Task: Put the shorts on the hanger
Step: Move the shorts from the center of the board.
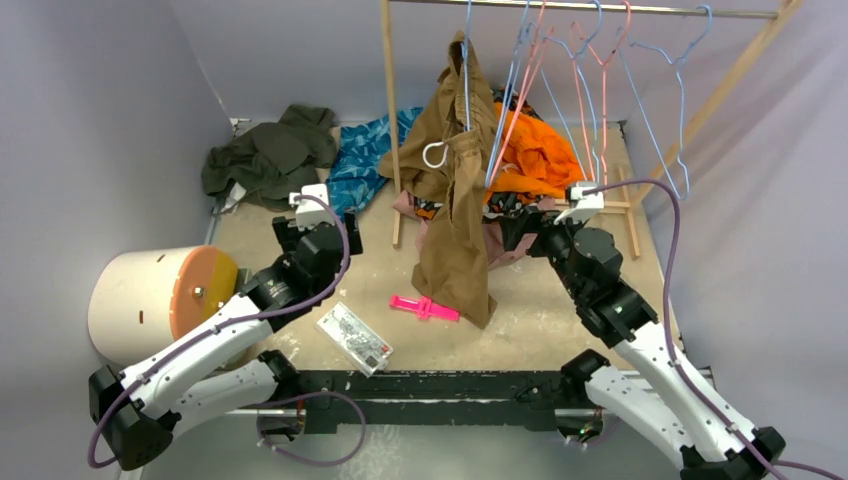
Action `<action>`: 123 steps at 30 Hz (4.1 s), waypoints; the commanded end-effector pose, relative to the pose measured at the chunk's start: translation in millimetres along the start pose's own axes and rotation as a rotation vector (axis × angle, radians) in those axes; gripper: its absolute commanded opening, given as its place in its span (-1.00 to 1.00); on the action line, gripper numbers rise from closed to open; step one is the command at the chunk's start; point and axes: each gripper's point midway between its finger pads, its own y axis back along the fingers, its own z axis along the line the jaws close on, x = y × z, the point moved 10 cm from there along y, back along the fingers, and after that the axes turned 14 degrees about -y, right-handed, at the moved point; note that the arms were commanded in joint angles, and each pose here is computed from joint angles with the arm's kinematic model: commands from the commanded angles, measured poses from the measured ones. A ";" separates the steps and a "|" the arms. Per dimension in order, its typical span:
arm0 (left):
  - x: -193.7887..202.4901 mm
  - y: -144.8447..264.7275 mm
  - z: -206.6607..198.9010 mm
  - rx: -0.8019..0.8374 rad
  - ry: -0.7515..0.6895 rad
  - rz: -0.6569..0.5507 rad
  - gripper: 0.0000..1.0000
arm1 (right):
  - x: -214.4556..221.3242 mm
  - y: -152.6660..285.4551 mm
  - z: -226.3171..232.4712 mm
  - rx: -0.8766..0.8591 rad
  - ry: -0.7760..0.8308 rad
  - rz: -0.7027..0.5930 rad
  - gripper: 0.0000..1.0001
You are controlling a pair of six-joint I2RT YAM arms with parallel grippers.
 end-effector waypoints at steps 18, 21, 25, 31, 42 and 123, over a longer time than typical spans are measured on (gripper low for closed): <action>-12.2 4.5 1.1 0.007 0.122 -0.085 1.00 | -30.4 29.5 25.1 -0.175 0.036 0.058 0.95; -11.6 4.8 1.8 0.008 0.115 -0.086 1.00 | -31.1 44.7 35.6 -0.336 0.054 0.121 0.93; -10.2 4.5 1.9 0.012 0.104 -0.088 1.00 | -22.7 51.9 38.4 -0.415 0.062 0.221 0.90; -8.5 3.7 0.8 0.018 0.091 -0.081 0.98 | 1.5 41.4 28.5 -0.353 0.007 0.317 0.86; -5.7 2.2 0.6 0.002 0.068 -0.065 0.97 | 15.4 35.1 4.5 -0.110 -0.217 0.148 0.76; -15.1 8.0 -20.1 0.265 0.103 -0.089 0.93 | -9.8 43.7 -39.8 0.078 -0.322 -0.021 -1.00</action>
